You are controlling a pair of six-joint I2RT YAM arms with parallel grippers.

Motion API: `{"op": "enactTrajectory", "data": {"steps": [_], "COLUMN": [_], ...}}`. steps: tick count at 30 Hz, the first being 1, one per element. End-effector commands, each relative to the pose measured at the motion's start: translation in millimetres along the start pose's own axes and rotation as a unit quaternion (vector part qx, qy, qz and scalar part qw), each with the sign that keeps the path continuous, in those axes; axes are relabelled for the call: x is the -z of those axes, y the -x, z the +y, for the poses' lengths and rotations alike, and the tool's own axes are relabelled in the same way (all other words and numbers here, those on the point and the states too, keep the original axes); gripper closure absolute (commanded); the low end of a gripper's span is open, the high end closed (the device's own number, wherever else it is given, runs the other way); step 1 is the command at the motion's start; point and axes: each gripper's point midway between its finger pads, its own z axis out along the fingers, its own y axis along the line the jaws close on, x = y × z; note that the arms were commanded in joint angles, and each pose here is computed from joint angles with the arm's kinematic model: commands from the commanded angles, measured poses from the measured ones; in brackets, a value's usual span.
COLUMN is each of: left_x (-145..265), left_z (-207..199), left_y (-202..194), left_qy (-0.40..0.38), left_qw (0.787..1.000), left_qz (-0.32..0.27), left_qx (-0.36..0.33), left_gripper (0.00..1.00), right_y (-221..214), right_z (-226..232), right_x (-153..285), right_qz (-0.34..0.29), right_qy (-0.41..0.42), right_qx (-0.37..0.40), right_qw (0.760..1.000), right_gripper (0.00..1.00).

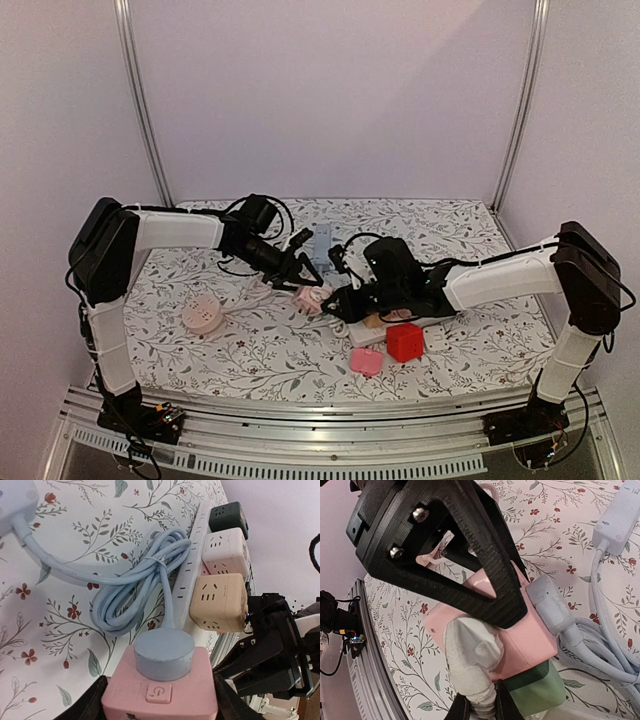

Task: Pull the plug off the socket

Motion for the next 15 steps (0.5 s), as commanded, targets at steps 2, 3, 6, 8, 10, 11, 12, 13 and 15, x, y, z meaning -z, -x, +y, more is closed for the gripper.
{"op": "enactTrajectory", "data": {"steps": [2, 3, 6, 8, 10, 11, 12, 13, 15], "left_x": [-2, -2, -2, -2, -2, -2, -2, -2, -2], "left_z": [-14, -14, -7, -1, 5, 8, 11, 13, 17], "left_y": [-12, -11, -11, -11, -10, -10, -10, -11, -11], "left_qy": [-0.007, -0.005, 0.008, 0.016, 0.024, 0.028, 0.031, 0.033, 0.038], "left_qw": [1.0, 1.0, 1.0, 1.0, 1.0, 0.999, 0.999, 0.999, 0.999], "left_qz": [0.014, 0.014, 0.014, 0.014, 0.014, 0.016, 0.017, 0.018, 0.018], "left_qx": [-0.02, -0.019, -0.011, -0.001, 0.008, 0.013, 0.017, 0.021, 0.027], "left_gripper": [0.59, 0.59, 0.6, 0.6, 0.6, 0.6, 0.61, 0.61, 0.61], "right_y": [73, 73, 71, 69, 66, 66, 64, 62, 60], "right_z": [19, 19, 23, 29, 36, 39, 42, 46, 52], "right_x": [18, 19, 21, 23, 24, 25, 25, 24, 25], "right_qz": [-0.128, -0.129, -0.131, -0.129, -0.123, -0.121, -0.118, -0.112, -0.106], "right_qy": [0.06, 0.058, 0.052, 0.045, 0.036, 0.031, 0.022, 0.018, 0.001], "right_qx": [-0.035, -0.032, -0.013, 0.007, 0.028, 0.044, 0.054, 0.068, 0.097], "right_qw": [0.989, 0.989, 0.99, 0.991, 0.991, 0.991, 0.991, 0.991, 0.99], "right_gripper": [1.0, 1.0, 1.0, 1.0, 1.0, 1.0, 1.0, 1.0, 1.0]}}
